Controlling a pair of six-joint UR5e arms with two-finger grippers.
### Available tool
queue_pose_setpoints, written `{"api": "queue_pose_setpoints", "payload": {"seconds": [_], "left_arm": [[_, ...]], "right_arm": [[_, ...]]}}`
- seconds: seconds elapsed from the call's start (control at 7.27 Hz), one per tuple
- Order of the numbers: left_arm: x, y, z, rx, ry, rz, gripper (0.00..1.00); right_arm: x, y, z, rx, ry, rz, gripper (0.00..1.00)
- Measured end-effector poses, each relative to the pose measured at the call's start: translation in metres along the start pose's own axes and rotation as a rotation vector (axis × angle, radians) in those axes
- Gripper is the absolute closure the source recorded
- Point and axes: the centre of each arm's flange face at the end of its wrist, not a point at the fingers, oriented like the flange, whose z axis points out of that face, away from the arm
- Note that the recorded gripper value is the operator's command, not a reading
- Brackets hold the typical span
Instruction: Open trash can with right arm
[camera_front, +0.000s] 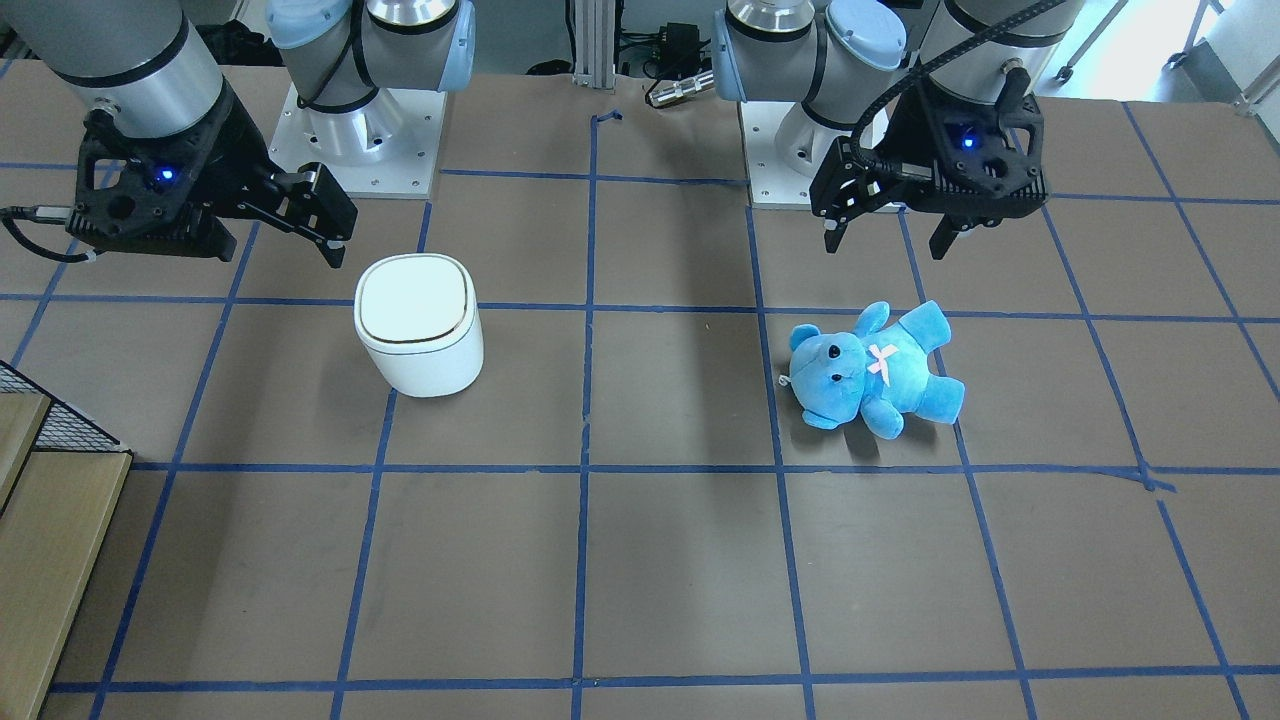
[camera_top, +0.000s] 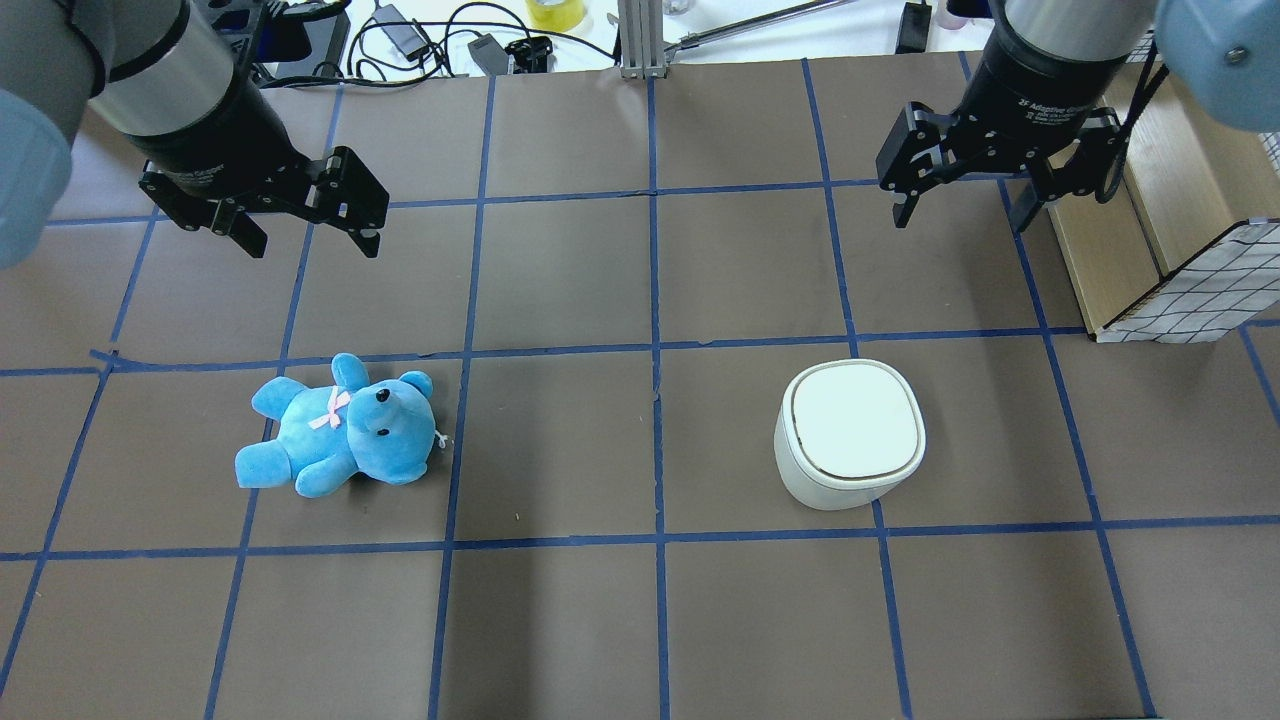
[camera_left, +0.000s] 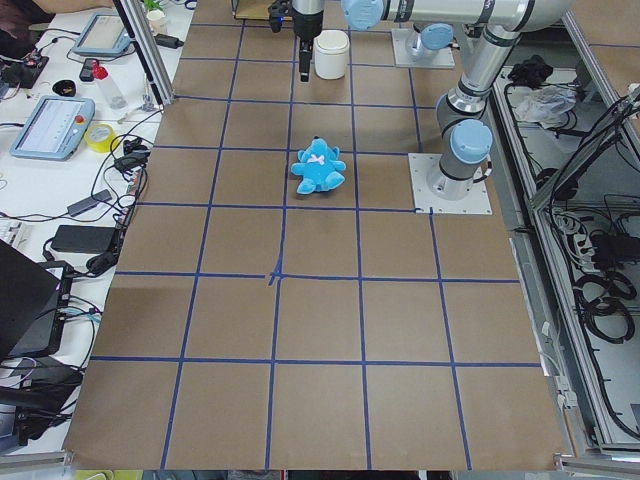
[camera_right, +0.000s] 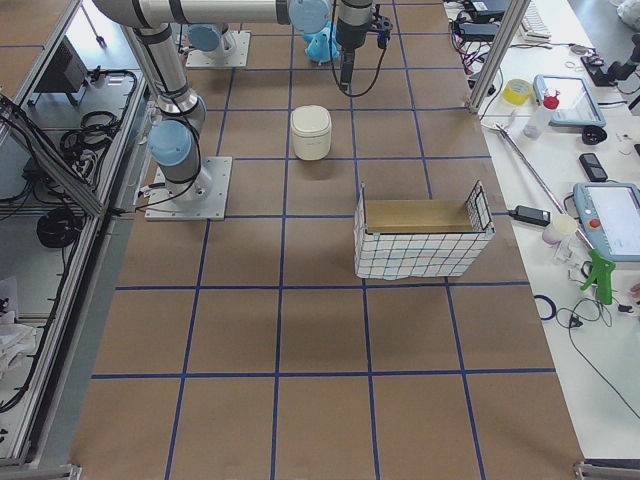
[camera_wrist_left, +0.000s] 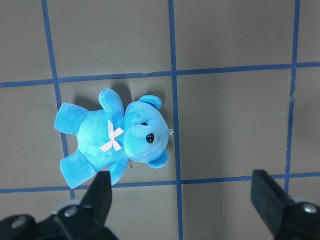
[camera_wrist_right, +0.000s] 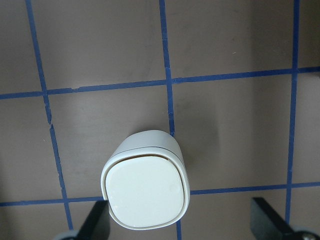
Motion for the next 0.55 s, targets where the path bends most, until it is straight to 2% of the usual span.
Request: {"api": "queue_pose_setpoints", "payload": {"seconds": [0.55], "left_arm": [[0.0000, 0.0000, 0.0000, 0.000, 0.000, 0.000, 0.00]], "right_arm": [[-0.0032, 0.0013, -0.0009, -0.001, -0.011, -0.004, 0.00]]}}
